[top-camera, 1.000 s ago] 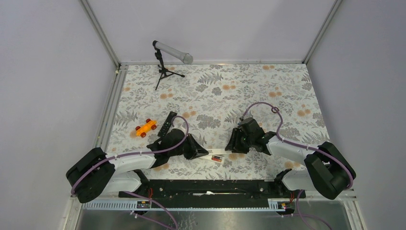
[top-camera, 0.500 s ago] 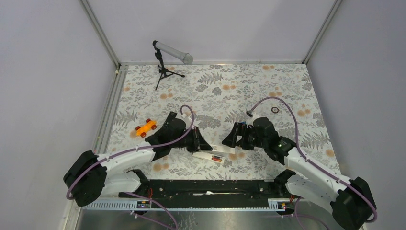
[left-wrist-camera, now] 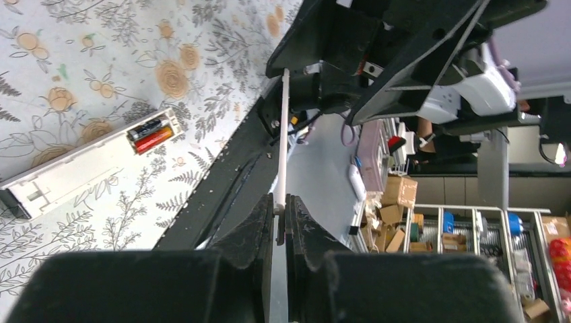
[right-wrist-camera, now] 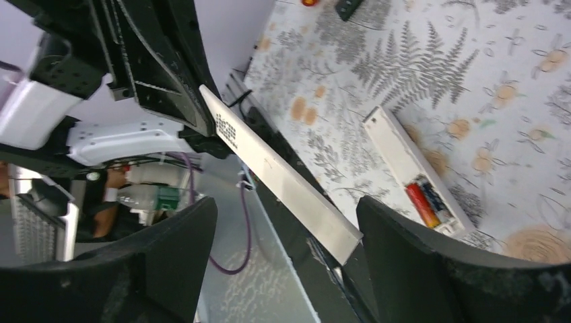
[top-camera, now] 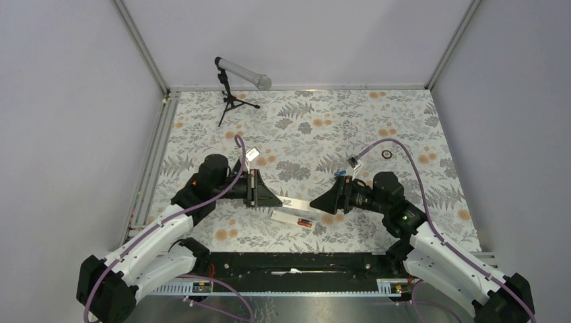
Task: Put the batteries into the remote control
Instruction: Pick up the battery cover at the center of the board.
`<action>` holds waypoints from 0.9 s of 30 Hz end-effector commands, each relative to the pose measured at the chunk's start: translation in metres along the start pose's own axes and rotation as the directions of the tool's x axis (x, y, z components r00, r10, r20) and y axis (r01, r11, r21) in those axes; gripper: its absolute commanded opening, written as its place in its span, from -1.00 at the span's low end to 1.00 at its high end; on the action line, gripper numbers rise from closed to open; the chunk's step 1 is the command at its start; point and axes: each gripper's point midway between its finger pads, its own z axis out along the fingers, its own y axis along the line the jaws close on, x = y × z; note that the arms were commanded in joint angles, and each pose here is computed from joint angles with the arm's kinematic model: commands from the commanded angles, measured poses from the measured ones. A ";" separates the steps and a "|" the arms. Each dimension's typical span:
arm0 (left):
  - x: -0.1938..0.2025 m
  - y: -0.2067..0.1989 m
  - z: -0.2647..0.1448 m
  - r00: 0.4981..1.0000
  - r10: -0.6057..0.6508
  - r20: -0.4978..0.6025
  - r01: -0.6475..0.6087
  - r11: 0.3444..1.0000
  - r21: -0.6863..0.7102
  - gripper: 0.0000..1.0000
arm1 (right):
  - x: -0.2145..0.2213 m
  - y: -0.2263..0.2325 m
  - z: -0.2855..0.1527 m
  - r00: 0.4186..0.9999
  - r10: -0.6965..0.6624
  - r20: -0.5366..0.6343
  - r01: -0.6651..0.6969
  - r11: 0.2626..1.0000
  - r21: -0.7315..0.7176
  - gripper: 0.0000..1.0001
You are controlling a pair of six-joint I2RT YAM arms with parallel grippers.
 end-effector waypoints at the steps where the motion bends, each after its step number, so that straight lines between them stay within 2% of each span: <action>1: -0.002 -0.036 -0.018 0.995 0.085 -0.053 -0.077 0.986 0.145 -1.00 | -0.004 0.053 -0.007 1.000 -0.001 -0.020 -0.004 0.968 -0.249 0.59; 7: -0.011 -0.037 -0.021 0.998 0.038 -0.058 -0.027 0.984 0.174 -1.00 | 0.003 0.072 -0.018 0.997 -0.054 -0.057 0.032 0.942 -0.334 0.42; 12: -0.015 -0.040 -0.023 0.999 -0.023 -0.034 0.029 0.981 0.190 -1.00 | 0.007 0.078 -0.019 0.993 -0.051 -0.109 0.008 0.932 -0.363 -0.20; 17: -0.022 -0.043 -0.026 0.999 -0.041 -0.003 0.041 0.981 0.190 -1.00 | 0.003 0.090 -0.021 0.992 -0.030 -0.123 -0.022 0.917 -0.398 -0.44; 18: -0.023 -0.043 -0.026 0.999 -0.046 0.002 0.045 0.981 0.188 -1.00 | 0.002 0.093 -0.022 0.992 -0.027 -0.121 -0.024 0.915 -0.402 -0.44; 19: -0.024 -0.042 -0.026 0.998 -0.057 0.007 0.055 0.980 0.190 -1.00 | 0.000 0.094 -0.022 0.993 -0.022 -0.117 -0.027 0.916 -0.401 -0.34; 21: -0.027 -0.045 -0.028 0.997 -0.072 0.020 0.066 0.976 0.206 -1.00 | -0.002 0.095 -0.023 0.994 -0.004 -0.111 -0.040 0.918 -0.395 0.02; 23: -0.031 -0.047 -0.030 0.996 -0.084 0.033 0.075 0.973 0.218 -1.00 | -0.004 0.092 -0.022 0.994 0.032 -0.102 -0.067 0.928 -0.366 0.21; 25: -0.034 -0.051 -0.032 0.995 -0.090 0.046 0.077 0.970 0.231 -1.00 | -0.009 0.087 -0.020 0.993 0.090 -0.075 -0.110 0.937 -0.330 0.27; 27: -0.036 -0.055 -0.035 0.995 -0.089 0.054 0.074 0.968 0.239 -1.00 | -0.014 0.083 -0.020 0.990 0.134 -0.039 -0.140 0.940 -0.312 0.23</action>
